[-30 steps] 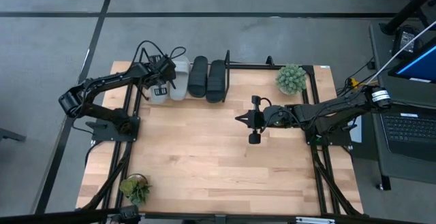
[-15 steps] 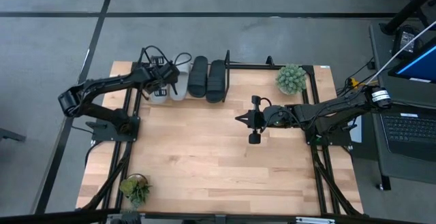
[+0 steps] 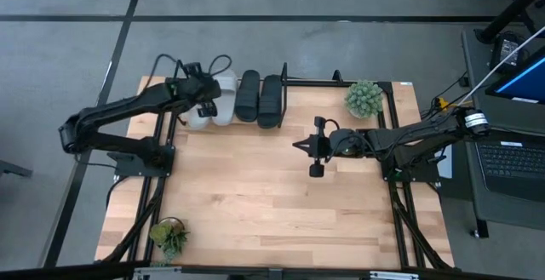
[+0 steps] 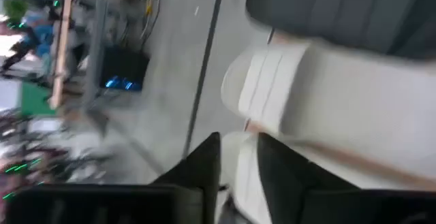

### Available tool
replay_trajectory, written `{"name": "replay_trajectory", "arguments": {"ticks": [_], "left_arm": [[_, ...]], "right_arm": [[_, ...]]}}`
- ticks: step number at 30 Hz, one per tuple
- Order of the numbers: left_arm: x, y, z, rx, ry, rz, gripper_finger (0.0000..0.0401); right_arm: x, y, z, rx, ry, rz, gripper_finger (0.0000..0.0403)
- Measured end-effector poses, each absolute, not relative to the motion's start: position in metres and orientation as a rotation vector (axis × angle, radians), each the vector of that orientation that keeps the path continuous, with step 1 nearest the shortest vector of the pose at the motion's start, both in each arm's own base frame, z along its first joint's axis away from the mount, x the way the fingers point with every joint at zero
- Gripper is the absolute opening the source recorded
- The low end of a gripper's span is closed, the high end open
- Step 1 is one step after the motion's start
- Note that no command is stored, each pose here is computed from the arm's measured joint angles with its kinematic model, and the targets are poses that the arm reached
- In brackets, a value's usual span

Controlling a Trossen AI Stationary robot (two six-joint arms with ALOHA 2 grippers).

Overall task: Pick and place slides into the shelf
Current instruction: Return to Home Position

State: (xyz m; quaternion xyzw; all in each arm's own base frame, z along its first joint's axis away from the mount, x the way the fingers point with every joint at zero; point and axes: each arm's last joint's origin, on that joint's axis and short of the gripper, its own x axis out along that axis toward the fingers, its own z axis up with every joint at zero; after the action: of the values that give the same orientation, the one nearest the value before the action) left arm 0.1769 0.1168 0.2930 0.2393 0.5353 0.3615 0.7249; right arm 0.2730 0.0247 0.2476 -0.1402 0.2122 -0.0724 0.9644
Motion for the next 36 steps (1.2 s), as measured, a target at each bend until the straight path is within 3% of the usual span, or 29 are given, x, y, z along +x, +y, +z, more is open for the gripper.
{"name": "replay_trajectory", "arguments": {"ticks": [6,13,22,27,36], "left_arm": [[0.17,0.095,0.325,0.381,0.897,0.723,0.0008],[0.162,0.072,0.331,0.274,0.659,0.623,0.0001],[0.164,0.036,0.314,0.239,0.37,0.446,0.0],[0.161,0.025,0.281,0.208,0.287,0.401,0.0],[0.141,0.011,0.24,0.145,0.126,0.331,0.0]], "right_arm": [[0.281,0.014,0.272,-0.25,0.389,-0.143,0.0007],[0.276,0.002,0.294,-0.264,0.383,-0.16,0.0004],[0.223,0.002,0.328,-0.25,0.283,-0.166,0.0002],[0.185,0.006,0.317,-0.212,0.213,-0.146,0.0002],[0.159,0.017,0.255,-0.135,0.145,-0.08,0.0004]]}}
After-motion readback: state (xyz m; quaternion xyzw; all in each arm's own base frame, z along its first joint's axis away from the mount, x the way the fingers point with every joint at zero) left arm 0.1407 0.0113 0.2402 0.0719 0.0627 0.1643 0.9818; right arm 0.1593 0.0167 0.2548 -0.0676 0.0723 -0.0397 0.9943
